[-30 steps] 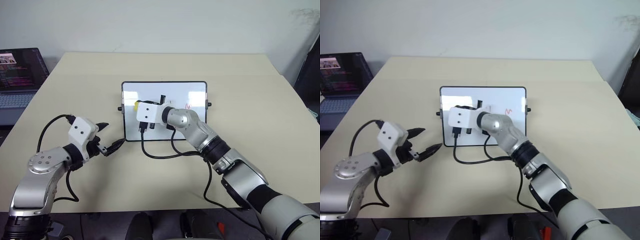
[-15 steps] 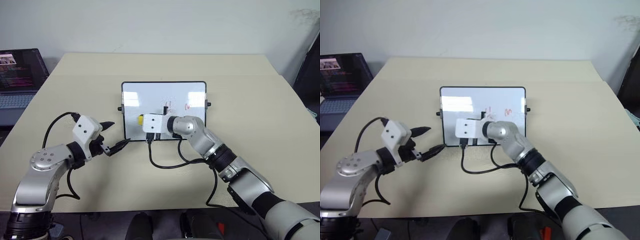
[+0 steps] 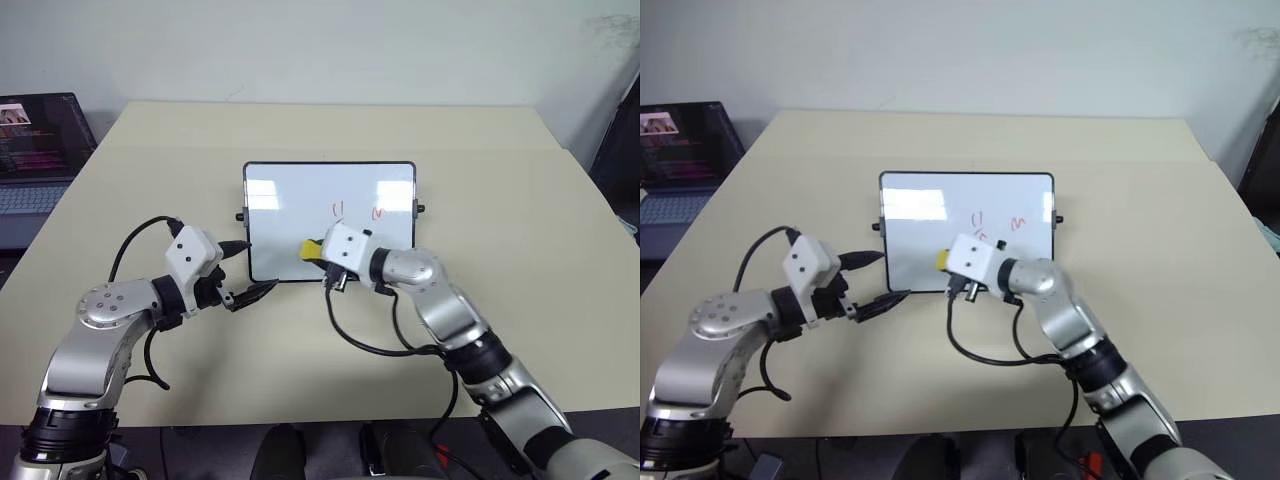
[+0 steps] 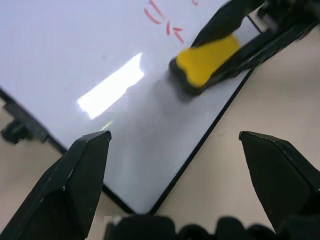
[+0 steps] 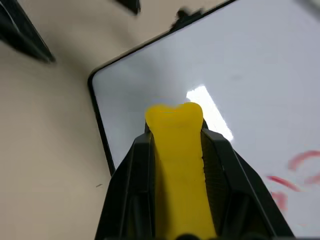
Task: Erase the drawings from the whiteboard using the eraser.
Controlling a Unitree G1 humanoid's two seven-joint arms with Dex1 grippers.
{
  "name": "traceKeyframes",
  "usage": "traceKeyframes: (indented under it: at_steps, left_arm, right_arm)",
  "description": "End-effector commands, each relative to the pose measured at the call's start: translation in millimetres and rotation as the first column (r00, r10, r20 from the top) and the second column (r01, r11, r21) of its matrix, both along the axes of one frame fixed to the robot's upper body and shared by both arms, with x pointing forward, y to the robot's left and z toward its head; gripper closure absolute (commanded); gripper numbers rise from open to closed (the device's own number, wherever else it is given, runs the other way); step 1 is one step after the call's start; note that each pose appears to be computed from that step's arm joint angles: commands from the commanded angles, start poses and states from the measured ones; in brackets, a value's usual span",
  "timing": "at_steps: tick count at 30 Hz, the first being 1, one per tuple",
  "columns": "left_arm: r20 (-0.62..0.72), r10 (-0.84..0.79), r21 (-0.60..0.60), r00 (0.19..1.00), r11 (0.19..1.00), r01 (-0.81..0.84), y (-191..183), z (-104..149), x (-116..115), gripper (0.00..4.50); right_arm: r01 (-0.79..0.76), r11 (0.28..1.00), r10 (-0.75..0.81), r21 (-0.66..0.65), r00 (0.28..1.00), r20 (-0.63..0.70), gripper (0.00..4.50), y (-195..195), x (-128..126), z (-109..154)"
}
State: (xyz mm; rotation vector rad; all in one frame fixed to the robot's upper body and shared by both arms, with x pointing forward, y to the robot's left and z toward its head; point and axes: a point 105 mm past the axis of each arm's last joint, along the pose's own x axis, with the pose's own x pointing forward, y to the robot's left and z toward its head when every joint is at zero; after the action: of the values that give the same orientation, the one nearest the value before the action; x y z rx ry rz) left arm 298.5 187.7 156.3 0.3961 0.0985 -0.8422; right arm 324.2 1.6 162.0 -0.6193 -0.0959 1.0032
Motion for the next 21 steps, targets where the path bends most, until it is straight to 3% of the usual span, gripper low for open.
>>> traceKeyframes:
  at_steps: [1,6,10,21]
  left_arm:
    - [0.032,-0.046,0.0,0.998,0.999,0.046,-5.9,11.0,1.5,0.0]
    - [0.029,-0.058,0.004,0.998,0.998,0.058,-6.9,11.6,5.6,0.0]
    - [0.023,-0.063,0.007,0.998,0.998,0.063,-6.1,11.4,7.5,0.0]
    - [0.014,-0.084,0.011,0.996,0.996,0.084,-9.2,11.4,6.4,0.0]
  right_arm:
    - [0.043,0.998,-0.042,0.038,0.999,-0.021,3.55,-19.8,-15.3,7.2]
    - [0.098,0.995,-0.096,0.023,0.993,-0.067,3.55,-34.7,-22.0,-2.6]
    - [0.142,0.99,-0.141,0.012,0.99,-0.015,3.55,-37.9,-14.9,-0.8]
    - [0.214,0.972,-0.228,0.1,0.959,0.17,3.55,-15.1,37.6,39.4]
